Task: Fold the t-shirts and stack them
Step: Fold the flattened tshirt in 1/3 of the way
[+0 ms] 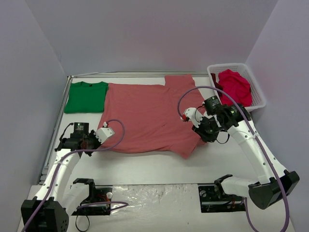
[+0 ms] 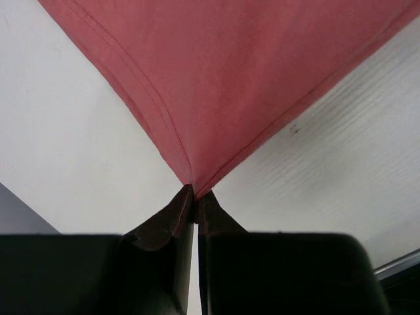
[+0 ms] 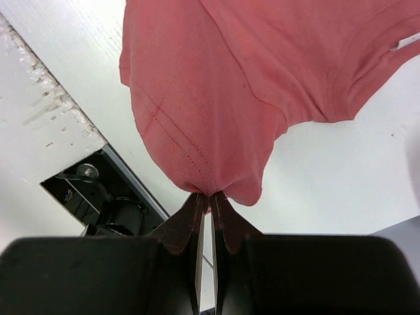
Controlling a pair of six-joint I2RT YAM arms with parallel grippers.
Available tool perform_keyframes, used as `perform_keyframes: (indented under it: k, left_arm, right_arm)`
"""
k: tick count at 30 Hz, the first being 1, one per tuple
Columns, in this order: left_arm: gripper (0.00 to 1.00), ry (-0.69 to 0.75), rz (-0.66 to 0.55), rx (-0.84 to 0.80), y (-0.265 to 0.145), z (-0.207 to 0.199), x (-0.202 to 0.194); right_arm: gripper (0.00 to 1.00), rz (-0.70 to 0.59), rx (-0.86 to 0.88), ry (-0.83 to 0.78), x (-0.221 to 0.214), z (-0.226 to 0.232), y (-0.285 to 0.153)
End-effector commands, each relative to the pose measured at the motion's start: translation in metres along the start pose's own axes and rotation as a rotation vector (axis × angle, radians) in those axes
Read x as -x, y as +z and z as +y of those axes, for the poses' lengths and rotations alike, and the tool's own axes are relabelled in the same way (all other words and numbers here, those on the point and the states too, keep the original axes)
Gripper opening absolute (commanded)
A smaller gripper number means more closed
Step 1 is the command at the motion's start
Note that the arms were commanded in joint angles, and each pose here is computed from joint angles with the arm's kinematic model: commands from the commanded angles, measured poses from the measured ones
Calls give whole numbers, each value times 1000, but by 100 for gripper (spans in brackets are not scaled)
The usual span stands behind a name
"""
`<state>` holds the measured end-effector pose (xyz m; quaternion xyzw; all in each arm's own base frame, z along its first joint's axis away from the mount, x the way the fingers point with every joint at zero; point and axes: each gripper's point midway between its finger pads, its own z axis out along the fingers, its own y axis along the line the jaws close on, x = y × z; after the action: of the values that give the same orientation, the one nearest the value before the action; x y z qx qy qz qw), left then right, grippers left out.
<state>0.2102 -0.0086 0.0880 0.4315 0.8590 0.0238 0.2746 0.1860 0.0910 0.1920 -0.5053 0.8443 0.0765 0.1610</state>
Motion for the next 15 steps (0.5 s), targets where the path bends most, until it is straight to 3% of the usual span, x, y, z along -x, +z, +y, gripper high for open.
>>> perform_keyframes:
  k: [1,15]
  left_arm:
    - [2,-51,-7,66,4,19,8]
    - [2,-111,-13,233,-2,72,31]
  right_arm:
    - [0,34,-43,2,3,-15,-4]
    - [0,86,-59,21,40,-82,15]
